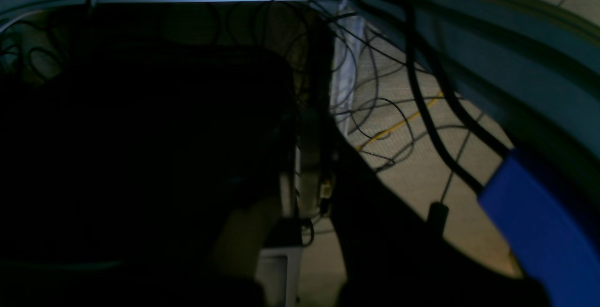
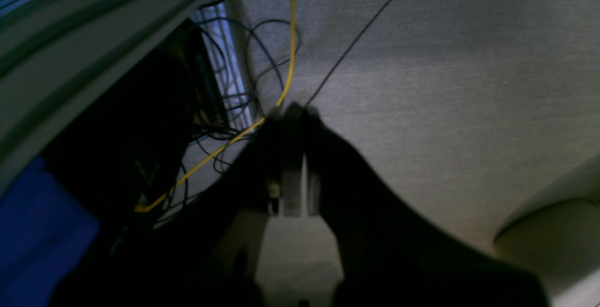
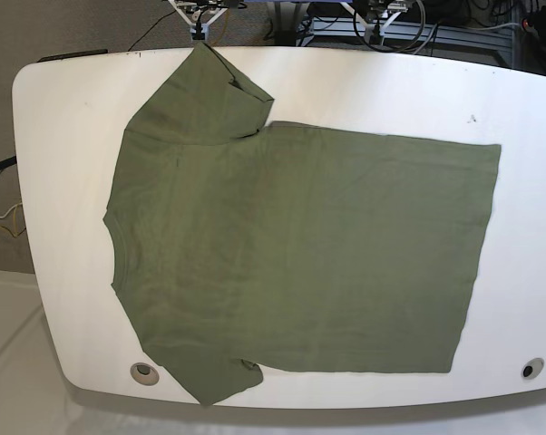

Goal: Fold the T-shirt properly

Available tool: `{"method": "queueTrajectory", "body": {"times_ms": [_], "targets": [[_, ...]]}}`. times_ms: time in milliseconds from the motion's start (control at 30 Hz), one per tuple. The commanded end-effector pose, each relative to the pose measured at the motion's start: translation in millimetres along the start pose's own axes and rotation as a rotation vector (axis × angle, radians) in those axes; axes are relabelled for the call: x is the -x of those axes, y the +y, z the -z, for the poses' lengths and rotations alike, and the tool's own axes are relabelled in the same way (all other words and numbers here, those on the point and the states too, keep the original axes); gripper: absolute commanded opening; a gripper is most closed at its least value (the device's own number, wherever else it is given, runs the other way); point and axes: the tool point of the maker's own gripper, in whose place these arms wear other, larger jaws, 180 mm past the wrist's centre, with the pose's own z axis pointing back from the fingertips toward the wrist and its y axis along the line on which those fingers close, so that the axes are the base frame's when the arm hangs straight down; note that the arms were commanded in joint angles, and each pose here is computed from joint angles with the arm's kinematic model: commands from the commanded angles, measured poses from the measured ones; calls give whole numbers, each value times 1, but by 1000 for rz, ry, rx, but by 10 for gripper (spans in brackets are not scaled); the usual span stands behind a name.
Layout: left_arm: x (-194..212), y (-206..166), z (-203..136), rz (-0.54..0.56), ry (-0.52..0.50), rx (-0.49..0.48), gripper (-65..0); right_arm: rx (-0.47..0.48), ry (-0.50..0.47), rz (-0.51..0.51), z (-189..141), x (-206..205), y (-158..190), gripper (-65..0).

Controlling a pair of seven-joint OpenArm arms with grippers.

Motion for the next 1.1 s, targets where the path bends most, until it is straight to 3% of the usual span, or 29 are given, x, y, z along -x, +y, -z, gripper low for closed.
{"method": "queueTrajectory", "body": {"times_ms": [0,1067], "targets": [[15,1,-1,1,28,-4,-650,14,25,3,0,12,-6,-645],[34,3,-4,-3,48,2,-650,22,47,-14,-1,29,-16,-650]]}}
